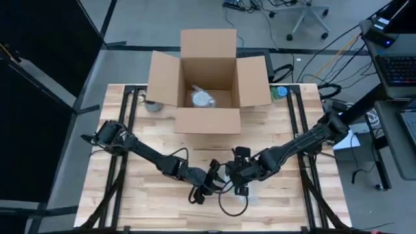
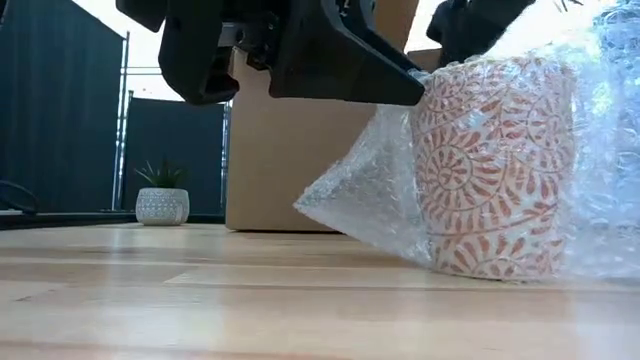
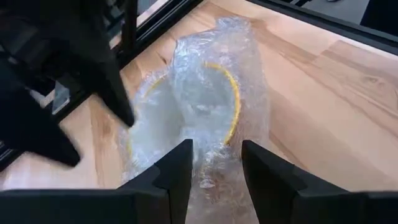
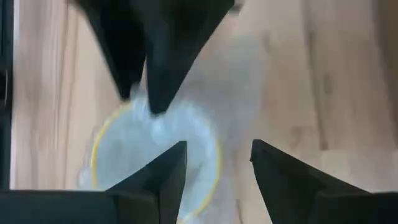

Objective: Wrap mug
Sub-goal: Wrap the orange mug with bubble wrap

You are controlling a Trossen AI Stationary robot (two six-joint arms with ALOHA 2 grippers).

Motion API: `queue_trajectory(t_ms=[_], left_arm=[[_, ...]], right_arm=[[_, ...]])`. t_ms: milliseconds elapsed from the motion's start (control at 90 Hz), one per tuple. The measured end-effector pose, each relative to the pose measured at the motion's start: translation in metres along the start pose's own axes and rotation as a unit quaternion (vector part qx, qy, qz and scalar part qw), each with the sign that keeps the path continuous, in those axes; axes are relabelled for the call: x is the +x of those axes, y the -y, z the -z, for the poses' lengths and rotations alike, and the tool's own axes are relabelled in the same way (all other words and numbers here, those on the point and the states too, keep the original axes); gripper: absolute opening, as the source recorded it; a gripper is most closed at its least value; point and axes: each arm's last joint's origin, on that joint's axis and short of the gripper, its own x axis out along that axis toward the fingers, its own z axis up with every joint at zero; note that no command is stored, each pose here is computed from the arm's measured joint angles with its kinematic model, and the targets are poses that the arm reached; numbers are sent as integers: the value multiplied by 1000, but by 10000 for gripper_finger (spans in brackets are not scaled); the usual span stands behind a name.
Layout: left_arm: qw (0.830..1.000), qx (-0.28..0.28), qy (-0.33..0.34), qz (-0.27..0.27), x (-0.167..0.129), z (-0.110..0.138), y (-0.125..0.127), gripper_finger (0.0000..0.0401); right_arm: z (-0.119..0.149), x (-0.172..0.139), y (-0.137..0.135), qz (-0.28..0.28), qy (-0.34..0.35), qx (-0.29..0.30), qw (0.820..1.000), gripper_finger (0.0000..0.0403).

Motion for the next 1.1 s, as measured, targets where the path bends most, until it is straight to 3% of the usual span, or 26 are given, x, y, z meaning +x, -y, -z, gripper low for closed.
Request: queue_trajectory(t_ms=[111, 300, 478, 633, 900, 1100], left_arm=[[1000, 0, 0, 0, 0, 0, 0, 125], [1000, -1, 0, 0, 0, 0, 0, 125], [1000, 0, 1, 0, 0, 0, 0, 125], [1000, -1, 1, -1, 0, 0, 0, 125], [1000, 0, 1, -1, 0, 0, 0, 125], [1000, 0, 1, -1, 0, 0, 0, 125]], right_arm=[[0, 23, -9, -29, -23, -13, 999, 167], [11, 66, -20, -9, -75, -32, 997, 167], [15, 76, -20, -3, -97, -36, 995, 167], [12, 53, -15, -18, -86, -33, 996, 167], [8, -18, 2, -43, -38, 10, 998, 167], [14, -33, -1, -46, -38, 39, 997, 167]])
